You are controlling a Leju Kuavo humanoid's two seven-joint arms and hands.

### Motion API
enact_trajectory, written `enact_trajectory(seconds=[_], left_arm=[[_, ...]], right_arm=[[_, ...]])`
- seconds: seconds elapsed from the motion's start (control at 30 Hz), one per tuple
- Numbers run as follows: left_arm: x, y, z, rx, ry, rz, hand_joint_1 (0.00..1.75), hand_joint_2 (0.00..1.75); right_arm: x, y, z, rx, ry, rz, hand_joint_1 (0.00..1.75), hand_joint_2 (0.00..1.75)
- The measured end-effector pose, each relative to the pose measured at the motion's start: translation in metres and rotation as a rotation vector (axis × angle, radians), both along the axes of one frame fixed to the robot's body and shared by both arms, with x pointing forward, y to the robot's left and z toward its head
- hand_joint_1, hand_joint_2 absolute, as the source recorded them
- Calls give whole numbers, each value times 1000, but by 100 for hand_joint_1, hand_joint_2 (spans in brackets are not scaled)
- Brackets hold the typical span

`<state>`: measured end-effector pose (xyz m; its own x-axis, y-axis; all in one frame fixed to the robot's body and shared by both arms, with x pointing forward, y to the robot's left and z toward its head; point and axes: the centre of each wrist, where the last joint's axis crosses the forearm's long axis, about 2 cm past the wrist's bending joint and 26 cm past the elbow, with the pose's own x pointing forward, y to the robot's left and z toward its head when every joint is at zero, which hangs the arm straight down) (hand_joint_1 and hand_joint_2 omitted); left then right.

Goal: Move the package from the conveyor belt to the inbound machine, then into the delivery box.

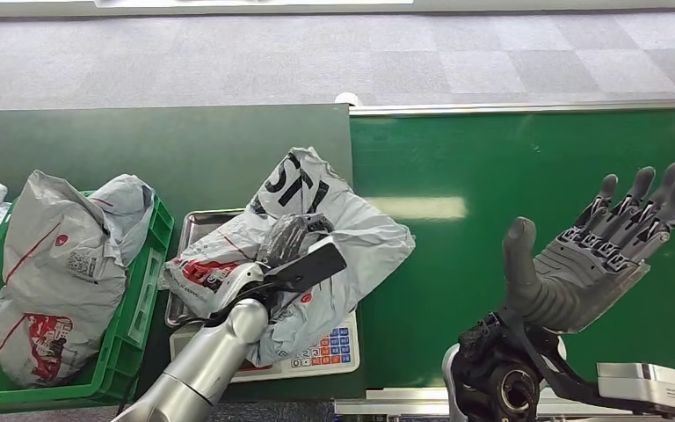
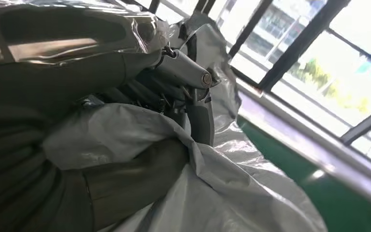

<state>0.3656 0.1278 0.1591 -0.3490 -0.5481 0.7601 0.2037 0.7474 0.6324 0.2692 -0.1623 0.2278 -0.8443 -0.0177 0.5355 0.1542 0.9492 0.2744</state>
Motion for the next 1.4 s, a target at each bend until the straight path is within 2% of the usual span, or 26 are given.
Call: enact_trajectory(seconds=[0.13,0.23,0.4,0.47,0.6,0.7,0.8,0.9,1.07,1.2,1.4], left_arm=[[-3,10,18,-249,-208,102,175,175],[-7,16,31,-346,-319,138,175,175],[-13,20,39,-382,-375,154,174,175],[-15,22,42,-394,-434,173,174,175],[-24,27,50,-423,-653,234,171,175],[-35,29,61,-380,-864,268,171,175],[-52,30,82,-306,-1070,271,172,175],[-67,36,107,-277,-1202,299,172,175],[-101,69,151,-254,-1432,435,158,175],[-119,94,162,-233,-1503,547,149,175],[-116,145,149,-185,-1463,739,139,175]], right_arm=[[-1,-1,0,16,3,-4,0,175],[-1,-1,0,21,4,-1,0,175],[-1,-1,0,23,4,0,0,175],[-1,-1,0,26,5,5,0,175],[0,-1,-1,35,9,23,0,175],[1,0,-2,38,13,40,0,175],[3,1,-2,36,19,59,0,175],[5,2,-3,32,26,75,0,175],[6,3,-8,18,43,99,0,175],[4,3,-13,9,59,96,0,175],[-3,-1,-25,14,90,84,0,175]])
